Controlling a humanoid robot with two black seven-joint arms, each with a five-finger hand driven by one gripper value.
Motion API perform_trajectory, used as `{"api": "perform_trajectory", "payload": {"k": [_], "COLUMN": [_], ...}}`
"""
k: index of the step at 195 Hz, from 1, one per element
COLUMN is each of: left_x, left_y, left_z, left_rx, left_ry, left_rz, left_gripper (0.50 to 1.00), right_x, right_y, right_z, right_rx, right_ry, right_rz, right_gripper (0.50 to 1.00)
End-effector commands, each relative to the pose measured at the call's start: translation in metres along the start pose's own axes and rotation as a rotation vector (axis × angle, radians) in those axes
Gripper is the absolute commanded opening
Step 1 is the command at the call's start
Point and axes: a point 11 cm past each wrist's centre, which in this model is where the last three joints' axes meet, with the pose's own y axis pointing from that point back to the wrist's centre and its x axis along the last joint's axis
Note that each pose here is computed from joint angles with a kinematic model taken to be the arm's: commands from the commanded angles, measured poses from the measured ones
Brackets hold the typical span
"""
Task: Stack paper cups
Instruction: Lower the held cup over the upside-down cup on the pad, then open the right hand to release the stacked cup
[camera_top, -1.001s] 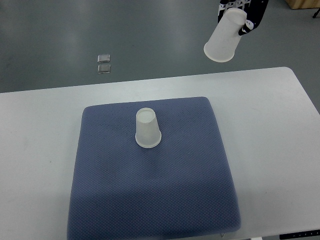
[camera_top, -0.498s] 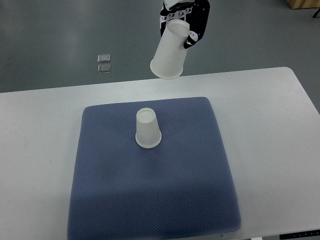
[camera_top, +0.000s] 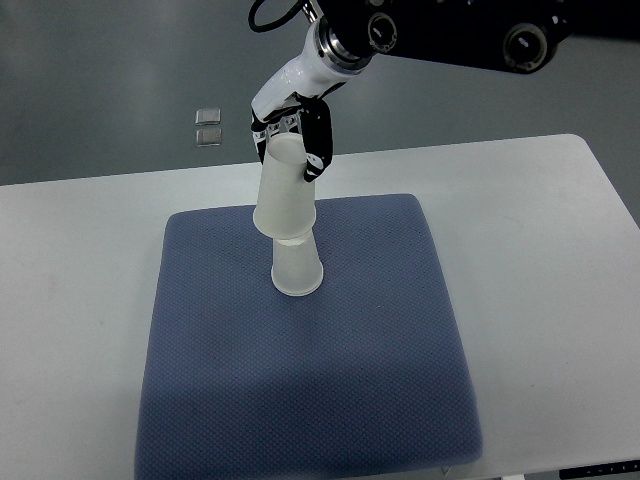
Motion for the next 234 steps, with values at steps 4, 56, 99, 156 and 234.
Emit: {"api": "perform_trajectory", "payload": {"k": [4, 56, 99, 156, 234], "left_x": [0.002, 0.003, 0.003, 0.003, 0.002], "left_y": [0.000, 0.000, 0.000, 0.000, 0.000], "left_z": [0.000, -0.001, -0.001, -0.001, -0.003], "left_rx": [0.000, 0.002, 0.002, 0.002, 0.005], "left_ry": [0.002, 0.003, 0.003, 0.003, 0.002], "left_rz": [0.006, 0.009, 0.009, 0.009, 0.007], "left_gripper": [1.000, 1.000, 1.000, 1.000, 1.000], "right_x": [-0.009, -0.012, -0.013, -0.019, -0.023], "right_y": [-0.015, -0.029, -0.032, -0.038, -0.042], "right_z": [-0.001, 0.001, 0.000, 0.003, 0.007], "right_rx": [0.008, -0.015, -0.014, -0.019, -0.022], "right_ry": [-0.007, -0.002, 0.003, -0.003, -0.010], "right_rz": [-0.017, -0.001, 0.002, 0.001, 0.000], "right_gripper": [0.695, 0.709, 0.713, 0.782, 0.829]}}
